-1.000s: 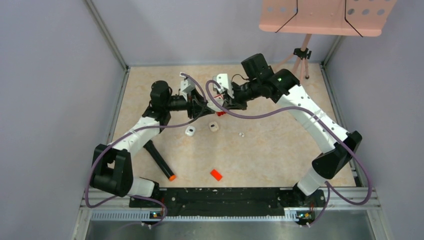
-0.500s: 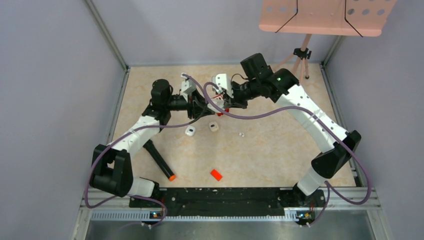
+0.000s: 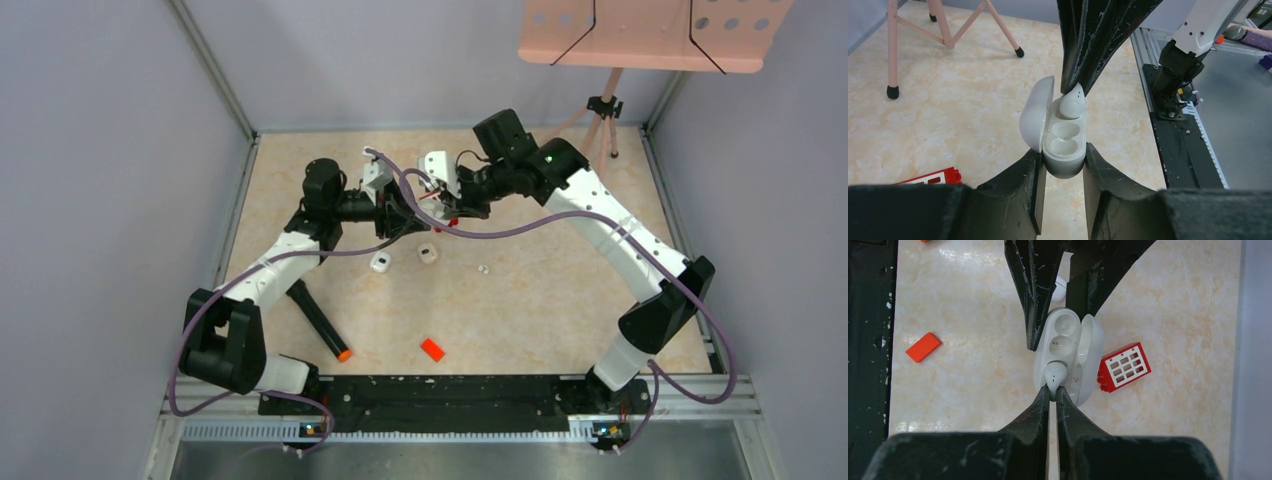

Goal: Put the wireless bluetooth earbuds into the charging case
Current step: Place the earbud in the charging case.

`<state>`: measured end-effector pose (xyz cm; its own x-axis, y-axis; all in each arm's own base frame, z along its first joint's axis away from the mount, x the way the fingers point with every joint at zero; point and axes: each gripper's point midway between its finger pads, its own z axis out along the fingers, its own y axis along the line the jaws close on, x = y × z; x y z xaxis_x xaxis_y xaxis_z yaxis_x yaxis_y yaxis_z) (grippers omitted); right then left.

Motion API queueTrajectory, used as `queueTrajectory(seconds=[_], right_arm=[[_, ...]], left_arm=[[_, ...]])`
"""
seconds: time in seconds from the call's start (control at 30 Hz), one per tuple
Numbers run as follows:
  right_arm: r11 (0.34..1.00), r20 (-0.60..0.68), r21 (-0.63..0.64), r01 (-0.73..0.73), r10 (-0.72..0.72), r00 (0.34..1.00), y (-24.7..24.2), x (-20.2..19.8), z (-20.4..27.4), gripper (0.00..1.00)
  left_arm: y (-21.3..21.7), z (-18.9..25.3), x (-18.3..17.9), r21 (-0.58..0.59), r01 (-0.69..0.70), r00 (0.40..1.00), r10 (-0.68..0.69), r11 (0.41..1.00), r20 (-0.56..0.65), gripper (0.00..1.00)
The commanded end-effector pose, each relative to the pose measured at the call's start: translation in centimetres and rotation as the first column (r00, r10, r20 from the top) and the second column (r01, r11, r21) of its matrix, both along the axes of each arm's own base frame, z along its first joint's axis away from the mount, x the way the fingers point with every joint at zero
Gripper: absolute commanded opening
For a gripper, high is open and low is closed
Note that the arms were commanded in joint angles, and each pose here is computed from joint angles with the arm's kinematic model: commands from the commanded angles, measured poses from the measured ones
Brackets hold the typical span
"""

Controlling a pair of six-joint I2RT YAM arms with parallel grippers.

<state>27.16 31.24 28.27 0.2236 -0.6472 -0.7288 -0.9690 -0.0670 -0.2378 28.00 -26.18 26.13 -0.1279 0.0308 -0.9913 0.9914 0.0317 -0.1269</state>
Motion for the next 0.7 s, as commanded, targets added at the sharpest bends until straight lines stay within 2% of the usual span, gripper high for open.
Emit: queueTrajectory(seconds=[0.0, 0.4, 0.67], right_arm=[[0.999, 0.055, 0.023, -0.037, 0.036, 0.998, 1.2, -0.1, 1.1, 0.0], [0.999, 0.078, -0.031, 0.023, -0.02, 0.997, 1.4, 1.2, 0.1, 0.01], [0.999, 0.063, -0.003, 0.048, -0.048, 0.997, 1.9, 1.3, 1.1, 0.15]], left_arm=[[-0.2, 3.2, -0.5, -0.037, 0.03, 0.992, -0.025, 0.999, 0.125, 0.0], [-0.3, 3.3, -0.8, -0.038, 0.045, 0.989, -0.04, 0.998, 0.143, 0.0], [-0.4, 3.0, -0.7, -0.037, 0.043, 0.989, -0.037, 0.998, 0.142, 0.0]])
